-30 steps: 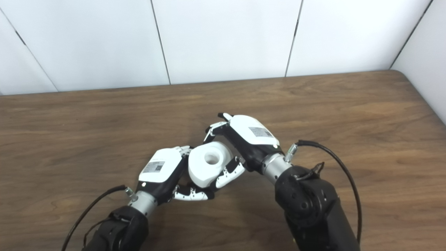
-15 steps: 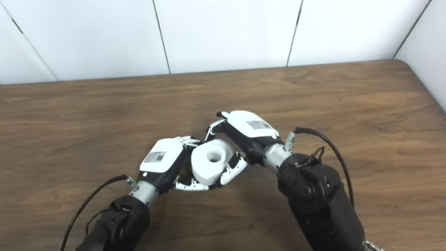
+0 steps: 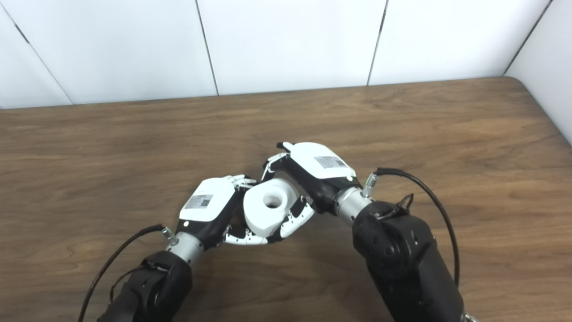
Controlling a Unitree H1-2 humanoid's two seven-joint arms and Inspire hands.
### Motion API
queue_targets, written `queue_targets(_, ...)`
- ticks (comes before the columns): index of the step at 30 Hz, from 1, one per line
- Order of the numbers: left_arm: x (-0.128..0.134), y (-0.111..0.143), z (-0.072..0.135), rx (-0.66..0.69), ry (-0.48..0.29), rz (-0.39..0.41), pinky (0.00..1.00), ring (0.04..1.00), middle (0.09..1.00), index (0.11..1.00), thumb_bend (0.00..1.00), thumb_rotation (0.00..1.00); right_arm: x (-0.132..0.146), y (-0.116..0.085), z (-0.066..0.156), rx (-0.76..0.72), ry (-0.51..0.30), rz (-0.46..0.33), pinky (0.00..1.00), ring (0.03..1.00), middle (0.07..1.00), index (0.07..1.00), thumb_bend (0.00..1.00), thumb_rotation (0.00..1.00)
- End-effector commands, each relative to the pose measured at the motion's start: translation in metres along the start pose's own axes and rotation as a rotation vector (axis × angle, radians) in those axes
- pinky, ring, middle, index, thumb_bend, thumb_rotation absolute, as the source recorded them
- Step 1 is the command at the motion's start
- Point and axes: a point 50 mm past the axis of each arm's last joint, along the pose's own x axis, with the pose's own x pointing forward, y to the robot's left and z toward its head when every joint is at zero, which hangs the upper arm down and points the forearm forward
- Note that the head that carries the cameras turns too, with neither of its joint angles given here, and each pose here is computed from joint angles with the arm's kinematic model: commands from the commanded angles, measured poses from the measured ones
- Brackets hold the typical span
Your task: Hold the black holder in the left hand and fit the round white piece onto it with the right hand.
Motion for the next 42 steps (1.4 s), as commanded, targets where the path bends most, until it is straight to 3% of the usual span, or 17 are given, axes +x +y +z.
queue_targets(1, -0.004, -0.020, 0.003, -0.002, 0.001, -0.125, 0.88, 0.878, 0.794, 0.486, 0.52, 0.05, 0.004, 0.006, -0.003, -0.042, 0.005, 0.017, 1.00, 0.981, 0.824, 0.488, 0.52, 0.14)
queue_targets(2, -0.004, -0.020, 0.003, -0.004, 0.002, -0.125, 0.88, 0.879, 0.796, 0.486, 0.52, 0.05, 0.004, 0.006, -0.003, -0.047, 0.006, 0.016, 1.00, 0.981, 0.823, 0.490, 0.52, 0.15)
queue_targets(3, -0.004, -0.020, 0.003, -0.005, 0.002, -0.125, 0.88, 0.879, 0.797, 0.486, 0.52, 0.05, 0.004, 0.005, -0.003, -0.050, 0.007, 0.015, 1.00, 0.979, 0.822, 0.547, 0.71, 0.19)
queue_targets(5, -0.004, -0.020, 0.004, -0.005, 0.002, -0.126, 0.88, 0.880, 0.798, 0.486, 0.52, 0.05, 0.004, 0.005, -0.004, -0.052, 0.011, 0.012, 1.00, 0.980, 0.823, 0.603, 0.88, 0.24)
queue_targets(9, -0.003, -0.019, 0.004, 0.001, 0.005, -0.134, 0.89, 0.884, 0.802, 0.486, 0.52, 0.06, 0.003, 0.003, -0.005, -0.060, 0.029, 0.019, 1.00, 0.996, 0.848, 0.675, 0.97, 0.31)
queue_targets(17, -0.002, -0.020, 0.004, 0.001, 0.000, -0.132, 0.88, 0.880, 0.797, 0.486, 0.52, 0.06, 0.002, -0.001, -0.002, -0.080, 0.040, 0.037, 1.00, 1.000, 0.883, 0.789, 1.00, 0.39)
queue_targets(23, 0.000, -0.022, 0.006, 0.001, 0.006, -0.136, 0.88, 0.878, 0.794, 0.486, 0.52, 0.06, 0.004, -0.006, 0.001, -0.085, 0.029, 0.030, 1.00, 1.000, 0.887, 0.910, 1.00, 0.40)
queue_targets(34, 0.002, -0.024, 0.007, -0.001, 0.016, -0.143, 0.89, 0.885, 0.799, 0.486, 0.52, 0.05, 0.005, -0.014, 0.004, -0.083, 0.027, 0.025, 1.00, 1.000, 0.894, 0.907, 0.99, 0.40)
queue_targets(42, 0.003, -0.025, 0.005, 0.004, 0.014, -0.136, 0.89, 0.875, 0.788, 0.485, 0.52, 0.05, 0.004, -0.039, 0.015, -0.115, 0.004, 0.001, 1.00, 1.000, 0.897, 0.890, 1.00, 0.43)
